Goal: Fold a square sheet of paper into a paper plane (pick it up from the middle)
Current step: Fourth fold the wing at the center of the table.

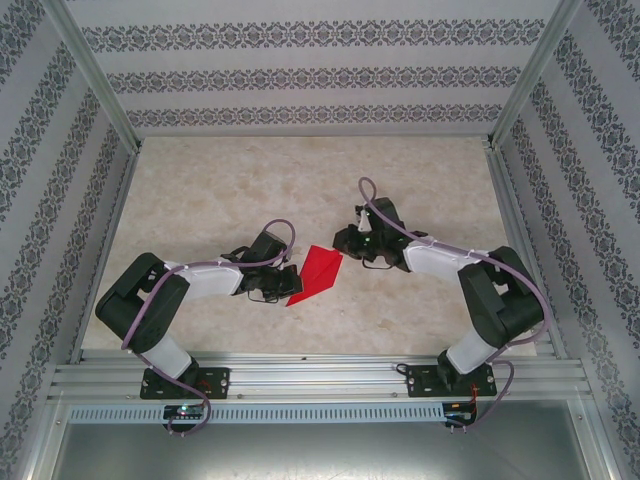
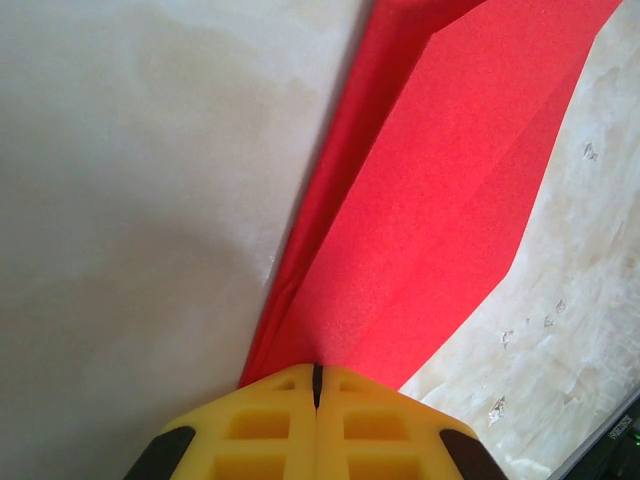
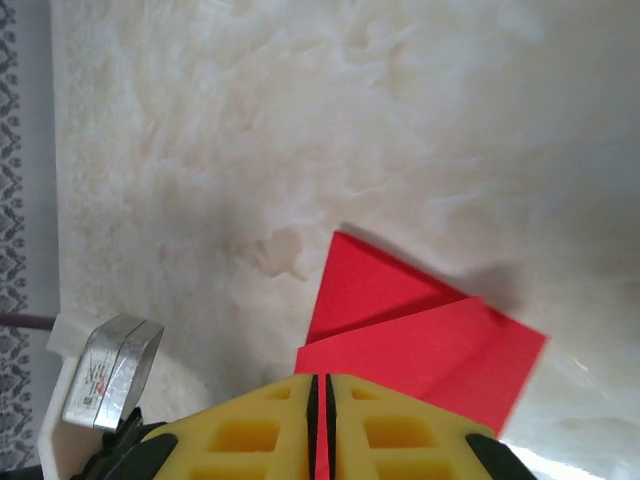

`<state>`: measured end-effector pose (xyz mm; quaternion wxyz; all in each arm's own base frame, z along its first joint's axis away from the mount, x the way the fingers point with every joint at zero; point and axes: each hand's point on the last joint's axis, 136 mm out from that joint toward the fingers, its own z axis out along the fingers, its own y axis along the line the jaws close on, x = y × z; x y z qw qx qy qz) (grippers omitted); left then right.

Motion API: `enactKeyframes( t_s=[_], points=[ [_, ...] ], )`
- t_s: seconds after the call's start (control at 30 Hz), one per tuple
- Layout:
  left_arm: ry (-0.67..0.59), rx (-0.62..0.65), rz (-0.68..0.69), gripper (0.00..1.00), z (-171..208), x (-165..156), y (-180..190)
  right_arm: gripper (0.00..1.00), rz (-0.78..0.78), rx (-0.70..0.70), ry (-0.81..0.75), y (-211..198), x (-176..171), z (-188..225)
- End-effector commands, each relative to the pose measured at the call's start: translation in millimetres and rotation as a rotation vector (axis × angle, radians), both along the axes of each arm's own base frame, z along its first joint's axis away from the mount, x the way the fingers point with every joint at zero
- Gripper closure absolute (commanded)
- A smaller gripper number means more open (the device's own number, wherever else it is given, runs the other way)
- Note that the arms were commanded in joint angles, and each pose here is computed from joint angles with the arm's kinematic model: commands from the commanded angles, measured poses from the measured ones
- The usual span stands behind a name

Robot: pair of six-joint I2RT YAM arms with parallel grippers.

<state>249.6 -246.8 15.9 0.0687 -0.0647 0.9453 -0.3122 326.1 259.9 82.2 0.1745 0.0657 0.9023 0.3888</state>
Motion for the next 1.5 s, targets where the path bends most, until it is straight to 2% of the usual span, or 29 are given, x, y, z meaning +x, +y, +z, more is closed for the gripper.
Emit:
enactKeyframes(
  t_s=[0.0, 0.1, 0.27, 0.47, 0.6, 0.8, 0.93, 1.27, 1.47],
  points=[
    [0.167, 0.206, 0.002, 1.00, -43.7, -41.4, 40.5, 0.88, 0.032, -0.006, 0.039, 19.7, -4.4, -15.6],
    [0.166, 0.209, 0.004, 1.00, -42.6, -41.9, 41.2, 0.88, 0.049, -0.029, 0.060, 29.2, -4.8, -30.2],
    [0.164, 0.210, 0.000, 1.00, -41.4, -42.5, 41.6, 0.88, 0.016, -0.077, 0.088, 13.8, 5.0, -60.3],
    [0.161, 0.208, -0.003, 1.00, -40.0, -41.1, 40.4, 0.88, -0.046, -0.126, 0.083, -24.2, 24.3, -74.6],
    [0.164, 0.206, -0.004, 1.00, -41.1, -41.8, 40.2, 0.87, -0.052, -0.089, 0.080, -32.8, 32.4, -64.8],
    [0.163, 0.195, -0.003, 1.00, -39.3, -39.7, 37.3, 0.87, -0.005, -0.020, -0.003, -14.8, 26.4, -14.6],
    [0.161, 0.192, -0.005, 1.00, -38.4, -38.7, 35.8, 0.87, 0.020, -0.008, -0.033, 5.7, 9.7, -0.2],
    [0.156, 0.192, -0.006, 1.00, -37.9, -38.2, 34.4, 0.91, 0.070, 0.076, 0.054, 47.4, -21.1, -30.4],
    [0.152, 0.188, -0.009, 1.00, -36.4, -36.9, 32.7, 0.92, 0.051, 0.017, 0.119, 38.6, -27.7, -64.8]
  ],
)
